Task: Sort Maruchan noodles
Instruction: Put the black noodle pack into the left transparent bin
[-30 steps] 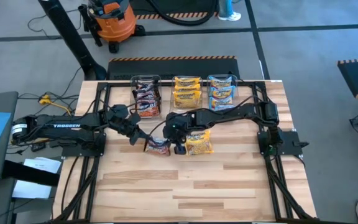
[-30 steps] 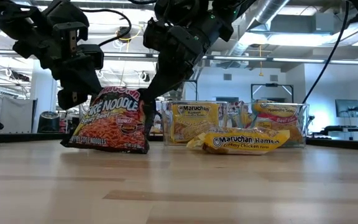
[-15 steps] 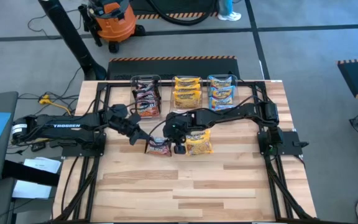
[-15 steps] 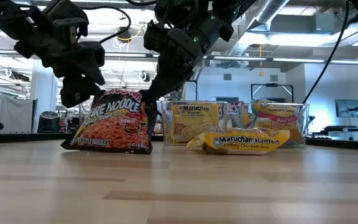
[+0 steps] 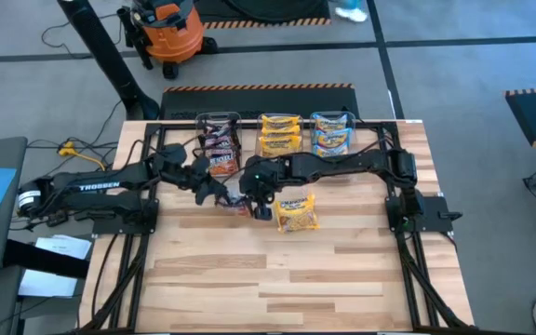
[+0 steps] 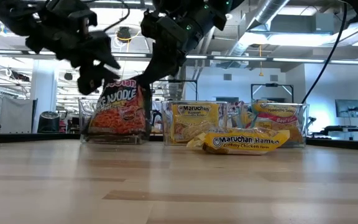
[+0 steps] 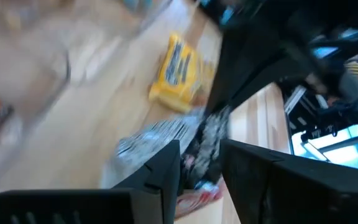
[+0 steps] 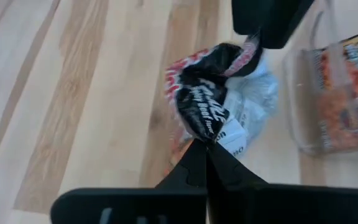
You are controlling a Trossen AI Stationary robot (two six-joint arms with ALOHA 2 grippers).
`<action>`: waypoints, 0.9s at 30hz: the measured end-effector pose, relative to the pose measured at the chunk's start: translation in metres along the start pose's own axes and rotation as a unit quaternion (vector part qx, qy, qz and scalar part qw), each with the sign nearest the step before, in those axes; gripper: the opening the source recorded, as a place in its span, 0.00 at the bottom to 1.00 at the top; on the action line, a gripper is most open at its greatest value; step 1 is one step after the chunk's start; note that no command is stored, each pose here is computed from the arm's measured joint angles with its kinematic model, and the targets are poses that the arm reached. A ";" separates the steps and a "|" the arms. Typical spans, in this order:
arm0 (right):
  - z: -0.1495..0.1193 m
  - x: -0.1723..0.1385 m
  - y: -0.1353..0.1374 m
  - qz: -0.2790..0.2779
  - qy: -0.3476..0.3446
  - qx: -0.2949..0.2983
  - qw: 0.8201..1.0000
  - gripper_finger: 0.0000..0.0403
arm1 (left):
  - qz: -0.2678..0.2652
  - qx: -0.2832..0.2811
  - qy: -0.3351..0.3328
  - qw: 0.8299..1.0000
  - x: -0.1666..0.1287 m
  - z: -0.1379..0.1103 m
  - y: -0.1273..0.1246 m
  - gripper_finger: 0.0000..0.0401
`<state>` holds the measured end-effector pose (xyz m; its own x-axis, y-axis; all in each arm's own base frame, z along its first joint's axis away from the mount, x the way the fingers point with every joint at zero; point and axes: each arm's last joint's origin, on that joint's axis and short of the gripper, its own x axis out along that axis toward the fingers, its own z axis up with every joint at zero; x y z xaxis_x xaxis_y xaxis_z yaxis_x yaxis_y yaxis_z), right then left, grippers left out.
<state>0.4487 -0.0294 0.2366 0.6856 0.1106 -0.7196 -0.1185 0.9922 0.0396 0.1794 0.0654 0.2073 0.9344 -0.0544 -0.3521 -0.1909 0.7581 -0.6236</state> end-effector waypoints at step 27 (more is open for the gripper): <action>0.044 -0.042 -0.035 -0.046 -0.062 -0.093 0.993 0.01 | -0.010 0.098 -0.112 0.989 -0.031 0.083 -0.031 0.15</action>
<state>0.4558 -0.0658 0.2963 0.7812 0.0368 -0.6232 -0.1733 0.9718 -0.1598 0.1815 0.0979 0.2958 0.9846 0.0585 -0.1649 -0.1310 0.8711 -0.4733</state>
